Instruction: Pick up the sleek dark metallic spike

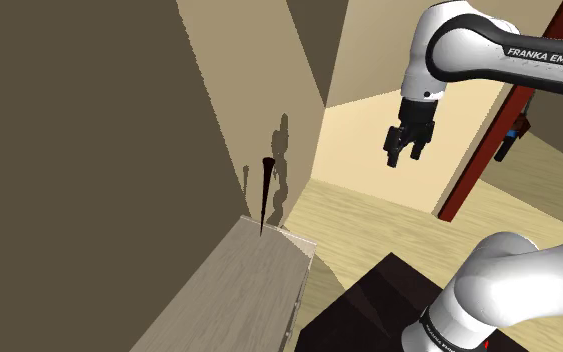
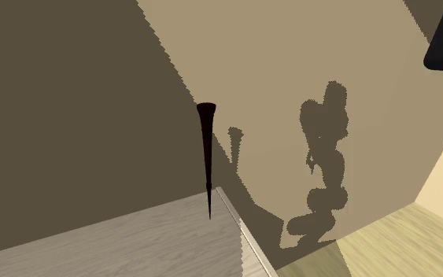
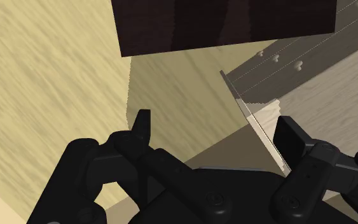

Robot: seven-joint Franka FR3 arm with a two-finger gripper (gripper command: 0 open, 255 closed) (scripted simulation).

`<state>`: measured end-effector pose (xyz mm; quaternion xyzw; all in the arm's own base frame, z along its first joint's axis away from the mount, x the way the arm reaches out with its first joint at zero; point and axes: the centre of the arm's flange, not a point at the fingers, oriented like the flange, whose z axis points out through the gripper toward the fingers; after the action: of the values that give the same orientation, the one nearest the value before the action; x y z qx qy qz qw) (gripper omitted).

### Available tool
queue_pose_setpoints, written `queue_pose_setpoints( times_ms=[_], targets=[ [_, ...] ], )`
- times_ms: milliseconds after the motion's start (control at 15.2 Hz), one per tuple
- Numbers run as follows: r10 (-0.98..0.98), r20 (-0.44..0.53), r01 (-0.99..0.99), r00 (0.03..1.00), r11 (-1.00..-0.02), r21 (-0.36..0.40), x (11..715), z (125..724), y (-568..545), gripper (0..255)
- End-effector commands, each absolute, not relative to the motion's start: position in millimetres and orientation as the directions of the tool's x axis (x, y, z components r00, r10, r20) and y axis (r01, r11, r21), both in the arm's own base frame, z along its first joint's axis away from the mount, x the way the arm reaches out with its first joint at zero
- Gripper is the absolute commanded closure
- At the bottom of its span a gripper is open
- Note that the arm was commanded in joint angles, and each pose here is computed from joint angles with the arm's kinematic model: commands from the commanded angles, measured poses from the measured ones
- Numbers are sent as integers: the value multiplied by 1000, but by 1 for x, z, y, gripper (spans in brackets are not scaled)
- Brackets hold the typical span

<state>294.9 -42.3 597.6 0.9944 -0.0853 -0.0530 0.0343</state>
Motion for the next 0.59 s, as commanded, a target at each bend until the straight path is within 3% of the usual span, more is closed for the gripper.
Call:
queue_pose_setpoints(
  times_ms=[0,528],
  targets=[
    [-173,-100,-166,980,-983,77,295,598,-42,0],
    [-179,-76,-169,981,-977,127,368,590,39,0]
  ],
)
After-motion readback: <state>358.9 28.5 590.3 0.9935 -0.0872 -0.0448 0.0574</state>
